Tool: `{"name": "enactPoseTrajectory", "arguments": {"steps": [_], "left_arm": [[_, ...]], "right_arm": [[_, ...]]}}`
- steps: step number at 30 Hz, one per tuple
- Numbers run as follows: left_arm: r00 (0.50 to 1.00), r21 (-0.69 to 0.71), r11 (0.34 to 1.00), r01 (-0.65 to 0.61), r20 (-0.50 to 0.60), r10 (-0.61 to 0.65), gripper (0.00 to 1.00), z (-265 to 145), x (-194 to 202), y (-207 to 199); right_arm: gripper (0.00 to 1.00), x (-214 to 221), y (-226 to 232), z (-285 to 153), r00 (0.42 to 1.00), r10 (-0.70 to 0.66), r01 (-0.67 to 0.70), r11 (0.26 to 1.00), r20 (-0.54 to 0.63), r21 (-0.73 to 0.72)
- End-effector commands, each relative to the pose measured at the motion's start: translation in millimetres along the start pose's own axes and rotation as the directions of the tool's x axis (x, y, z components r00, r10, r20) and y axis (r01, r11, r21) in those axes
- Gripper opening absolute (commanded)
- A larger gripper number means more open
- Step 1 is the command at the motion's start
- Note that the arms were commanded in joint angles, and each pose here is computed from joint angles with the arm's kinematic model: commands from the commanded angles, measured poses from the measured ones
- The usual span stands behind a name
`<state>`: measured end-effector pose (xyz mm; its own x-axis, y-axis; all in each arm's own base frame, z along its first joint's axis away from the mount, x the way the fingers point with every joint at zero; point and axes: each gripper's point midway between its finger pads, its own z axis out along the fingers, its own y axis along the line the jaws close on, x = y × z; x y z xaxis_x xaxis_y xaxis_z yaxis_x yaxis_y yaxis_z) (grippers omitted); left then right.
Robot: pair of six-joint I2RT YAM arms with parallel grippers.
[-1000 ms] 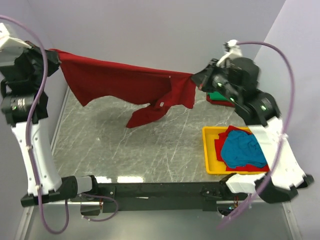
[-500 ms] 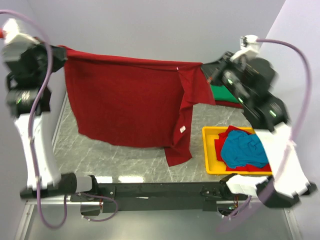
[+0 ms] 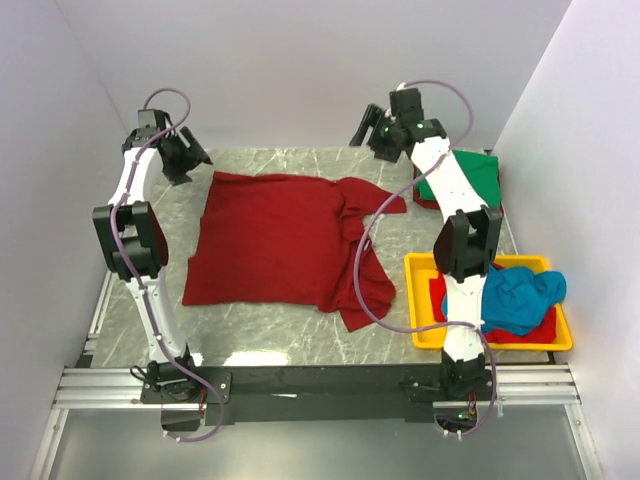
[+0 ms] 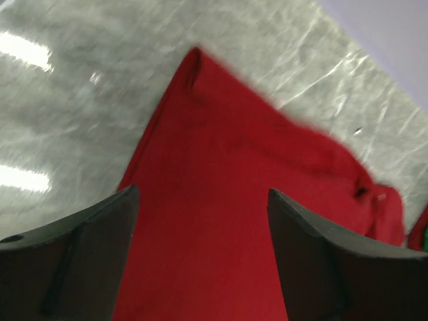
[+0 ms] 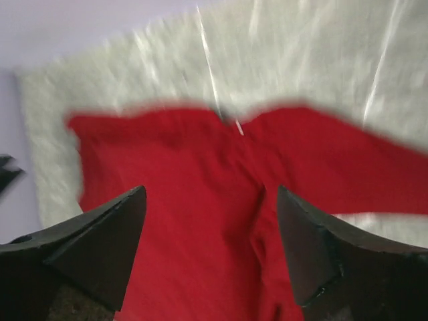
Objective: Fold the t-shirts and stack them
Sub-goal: Flatten the tshirt out
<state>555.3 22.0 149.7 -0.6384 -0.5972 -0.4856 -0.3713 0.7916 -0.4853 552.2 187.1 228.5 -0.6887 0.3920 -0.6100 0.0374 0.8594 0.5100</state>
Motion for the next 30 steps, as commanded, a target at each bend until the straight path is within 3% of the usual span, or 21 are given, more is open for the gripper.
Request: {"name": "enactPoseTrajectory", "arguments": {"steps": [1, 2, 3, 5, 6, 11, 16, 19, 30], "left_arm": [[0.979, 0.049, 0.993, -0.104, 0.181, 0.093, 0.83, -79, -34, -34], [0.974, 0.023, 0.994, -0.105, 0.202, 0.099, 0.83, -96, -31, -30], [0.987, -0.032, 0.996, -0.089, 0.134, 0.093, 0.83, -85, -3, -6], [0.99, -0.091, 0.994, -0.067, 0.12, 0.078, 0.82, -101, 17, 13], [0.998, -0.147, 0.988, -0.047, 0.043, 0.054, 0.82, -95, 51, 38], [0.999, -0.249, 0.968, 0.032, -0.013, -0.037, 0.8, -122, 120, 86], [0.993, -0.296, 0.95, 0.095, -0.041, -0.112, 0.77, -125, 149, 114], [0.985, -0.298, 0.949, 0.105, -0.104, -0.141, 0.74, -114, 167, 121], [0.98, -0.289, 0.953, 0.091, -0.146, -0.137, 0.7, -81, 178, 133]], "right_arm": [[0.85, 14, 38, -43, 0.996, -0.089, 0.086, 0.992, -0.032, -0.089], [0.85, 50, 26, -34, 0.99, -0.099, 0.093, 0.994, -0.105, -0.062], [0.85, 46, 33, -52, 0.992, -0.106, 0.101, 0.992, -0.061, -0.081], [0.85, 91, 9, -50, 0.986, -0.076, 0.072, 0.997, -0.149, -0.026], [0.85, 96, 8, -64, 0.988, -0.068, 0.065, 0.998, -0.141, -0.025], [0.83, 169, -27, -87, 0.968, -0.055, 0.077, 0.994, -0.246, 0.08], [0.83, 223, -40, -98, 0.94, -0.089, 0.137, 0.982, -0.329, 0.127], [0.82, 236, -51, -96, 0.933, -0.064, 0.126, 0.98, -0.353, 0.156], [0.82, 274, -90, -76, 0.902, -0.047, 0.16, 0.959, -0.428, 0.232]]}}
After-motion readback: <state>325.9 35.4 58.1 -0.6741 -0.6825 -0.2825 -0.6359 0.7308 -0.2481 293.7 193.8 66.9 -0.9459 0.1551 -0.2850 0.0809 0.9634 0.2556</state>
